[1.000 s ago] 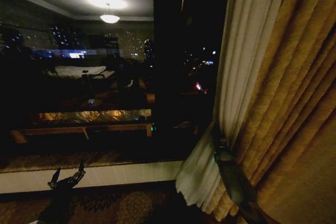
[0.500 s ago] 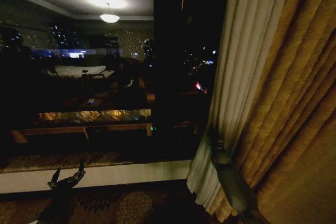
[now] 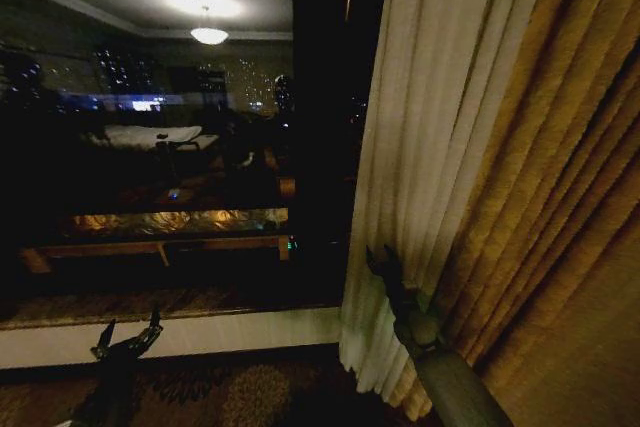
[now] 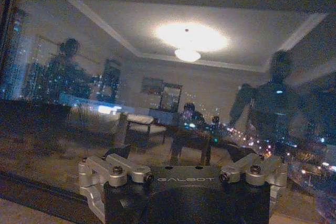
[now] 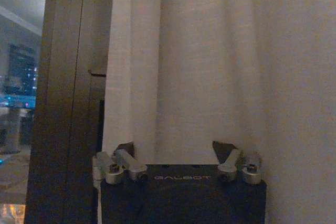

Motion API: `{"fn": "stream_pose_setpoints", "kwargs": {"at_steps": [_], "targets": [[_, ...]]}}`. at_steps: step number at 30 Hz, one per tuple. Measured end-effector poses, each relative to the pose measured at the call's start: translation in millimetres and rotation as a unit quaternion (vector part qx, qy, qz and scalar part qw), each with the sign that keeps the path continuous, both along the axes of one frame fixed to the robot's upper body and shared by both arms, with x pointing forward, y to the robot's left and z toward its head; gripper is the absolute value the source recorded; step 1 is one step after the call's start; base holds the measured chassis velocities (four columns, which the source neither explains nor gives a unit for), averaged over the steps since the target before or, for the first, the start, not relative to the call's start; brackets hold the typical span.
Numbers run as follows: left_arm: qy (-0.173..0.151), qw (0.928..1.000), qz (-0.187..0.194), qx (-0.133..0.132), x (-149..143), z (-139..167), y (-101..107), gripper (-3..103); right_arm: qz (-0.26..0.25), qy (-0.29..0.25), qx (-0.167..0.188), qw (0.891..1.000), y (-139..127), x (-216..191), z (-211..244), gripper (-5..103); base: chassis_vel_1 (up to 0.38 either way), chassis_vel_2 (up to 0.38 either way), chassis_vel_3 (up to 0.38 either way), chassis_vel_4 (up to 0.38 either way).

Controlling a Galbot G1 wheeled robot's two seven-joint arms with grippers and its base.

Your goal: Open the curtains by pulling them apart, changing their state from closed to fully open.

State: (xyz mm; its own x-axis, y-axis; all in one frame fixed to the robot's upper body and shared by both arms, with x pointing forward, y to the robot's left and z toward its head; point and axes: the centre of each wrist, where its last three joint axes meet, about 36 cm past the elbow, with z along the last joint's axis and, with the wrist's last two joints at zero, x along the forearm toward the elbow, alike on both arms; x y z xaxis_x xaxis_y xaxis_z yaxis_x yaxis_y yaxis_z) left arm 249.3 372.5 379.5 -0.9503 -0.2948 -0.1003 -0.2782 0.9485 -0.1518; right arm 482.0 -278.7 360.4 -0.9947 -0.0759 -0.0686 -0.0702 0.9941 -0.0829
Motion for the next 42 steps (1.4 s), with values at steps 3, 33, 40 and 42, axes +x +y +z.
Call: {"fn": "stream_pose_setpoints", "kwargs": {"at_steps": [3,33,40,42], "targets": [[0.000,1.0000,0.000,0.000,0,0,0,100,0.005,-0.002,0.001,1.000,0,-2,0,86,0.000,0.000,0.000,0.000],[0.000,1.0000,0.000,0.000,0,0,0,100,0.020,-0.006,0.009,1.000,0,-40,2,100,0.000,0.000,0.000,0.000],[0.000,1.0000,0.000,0.000,0,0,0,100,0.020,-0.006,0.009,1.000,0,-40,1,100,0.000,0.000,0.000,0.000],[0.000,1.0000,0.000,0.000,0,0,0,100,0.019,-0.006,0.009,1.000,0,-40,1,100,0.000,0.000,0.000,0.000]]}}
